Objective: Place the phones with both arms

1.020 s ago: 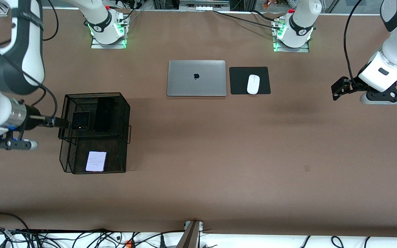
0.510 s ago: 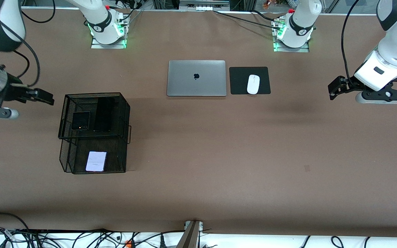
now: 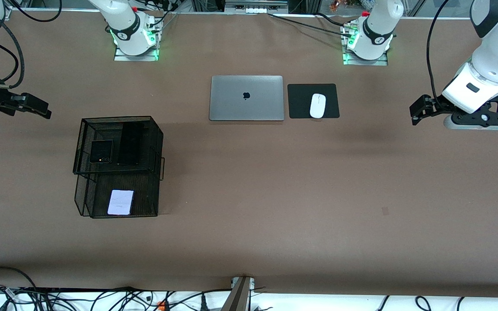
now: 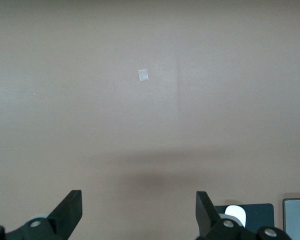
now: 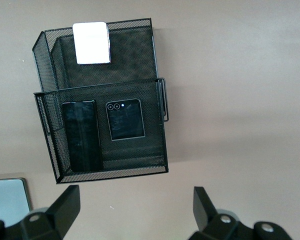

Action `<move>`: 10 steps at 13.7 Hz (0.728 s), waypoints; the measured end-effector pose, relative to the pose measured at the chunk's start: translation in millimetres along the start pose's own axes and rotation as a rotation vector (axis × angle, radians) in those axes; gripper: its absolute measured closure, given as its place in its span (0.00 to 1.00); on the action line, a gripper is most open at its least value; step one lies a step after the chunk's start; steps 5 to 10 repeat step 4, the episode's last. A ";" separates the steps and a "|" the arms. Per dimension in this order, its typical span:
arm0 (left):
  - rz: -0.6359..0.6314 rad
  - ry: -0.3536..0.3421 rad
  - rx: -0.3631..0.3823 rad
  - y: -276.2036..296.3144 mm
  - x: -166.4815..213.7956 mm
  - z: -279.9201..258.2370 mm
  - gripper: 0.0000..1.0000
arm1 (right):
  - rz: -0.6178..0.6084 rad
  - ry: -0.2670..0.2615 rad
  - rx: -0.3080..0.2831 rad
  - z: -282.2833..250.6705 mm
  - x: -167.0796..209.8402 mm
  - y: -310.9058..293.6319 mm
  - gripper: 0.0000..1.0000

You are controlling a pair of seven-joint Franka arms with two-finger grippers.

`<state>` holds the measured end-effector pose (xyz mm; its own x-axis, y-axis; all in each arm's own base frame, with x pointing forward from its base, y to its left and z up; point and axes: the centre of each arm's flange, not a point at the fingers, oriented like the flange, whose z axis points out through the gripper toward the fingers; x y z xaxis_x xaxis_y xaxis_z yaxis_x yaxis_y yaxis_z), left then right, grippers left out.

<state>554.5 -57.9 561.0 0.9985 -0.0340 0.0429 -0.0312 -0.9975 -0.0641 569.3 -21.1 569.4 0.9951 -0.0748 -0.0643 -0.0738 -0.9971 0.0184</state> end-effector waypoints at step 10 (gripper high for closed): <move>0.000 0.003 0.000 0.1 0.3 -1.3 0.00 | -0.001 -0.007 -0.003 3.1 -0.4 -0.5 0.00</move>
